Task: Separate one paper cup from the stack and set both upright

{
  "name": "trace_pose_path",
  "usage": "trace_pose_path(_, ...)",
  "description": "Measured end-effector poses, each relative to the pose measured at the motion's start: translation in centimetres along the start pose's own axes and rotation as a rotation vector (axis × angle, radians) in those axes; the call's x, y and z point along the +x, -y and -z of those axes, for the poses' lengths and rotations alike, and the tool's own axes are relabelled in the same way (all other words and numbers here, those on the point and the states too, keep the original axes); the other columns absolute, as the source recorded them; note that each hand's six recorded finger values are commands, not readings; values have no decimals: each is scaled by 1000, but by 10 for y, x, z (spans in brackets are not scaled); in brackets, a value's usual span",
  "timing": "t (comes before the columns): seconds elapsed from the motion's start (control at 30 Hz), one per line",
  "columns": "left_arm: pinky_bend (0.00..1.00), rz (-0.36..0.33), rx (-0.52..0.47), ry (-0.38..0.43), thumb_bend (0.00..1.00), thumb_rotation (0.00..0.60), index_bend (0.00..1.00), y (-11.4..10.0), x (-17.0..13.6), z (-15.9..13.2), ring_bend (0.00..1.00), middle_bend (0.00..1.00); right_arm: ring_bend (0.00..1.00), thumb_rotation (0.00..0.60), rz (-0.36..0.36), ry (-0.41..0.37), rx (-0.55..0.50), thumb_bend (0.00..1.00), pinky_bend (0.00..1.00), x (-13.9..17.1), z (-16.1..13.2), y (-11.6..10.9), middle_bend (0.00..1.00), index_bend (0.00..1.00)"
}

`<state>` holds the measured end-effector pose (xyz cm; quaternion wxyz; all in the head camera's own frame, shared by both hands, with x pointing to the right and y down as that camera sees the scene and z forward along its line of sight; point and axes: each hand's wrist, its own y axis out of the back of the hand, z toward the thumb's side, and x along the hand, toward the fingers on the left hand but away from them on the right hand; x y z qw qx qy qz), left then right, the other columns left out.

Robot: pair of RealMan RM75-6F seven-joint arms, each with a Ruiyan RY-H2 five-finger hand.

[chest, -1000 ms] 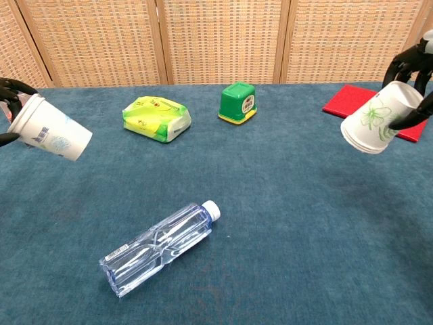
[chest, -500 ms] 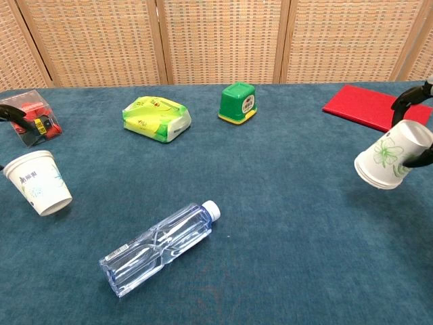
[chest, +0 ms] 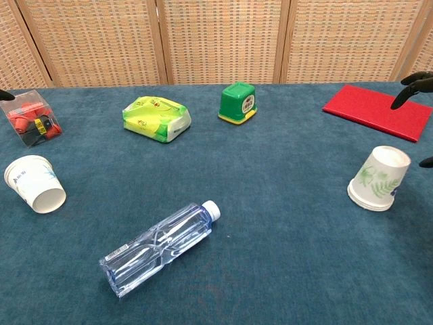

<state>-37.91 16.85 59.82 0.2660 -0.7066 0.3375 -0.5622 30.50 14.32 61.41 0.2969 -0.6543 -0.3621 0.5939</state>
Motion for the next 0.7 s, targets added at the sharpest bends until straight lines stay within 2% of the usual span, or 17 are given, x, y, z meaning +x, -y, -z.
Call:
trace_pose_path(0.23,0,-69,46,25,277,600,0,-9,-28,10,0,0,0,600,64,-49,47,147,114,18,5,-8,0,252)
trace_pose_path(0.43,0,-164,104,25,277,600,0,-13,-64,29,0,0,0,600,185,-99,88,137,93,48,22,-16,0,252)
trace_pose_path(0.57,0,-194,126,10,278,600,0,-7,-90,46,0,0,0,600,244,-86,114,130,81,74,46,-18,0,252)
trace_pose_path(0.7,0,-219,152,-5,278,600,0,-2,-107,55,0,0,0,600,251,-61,123,130,77,86,63,-15,0,252)
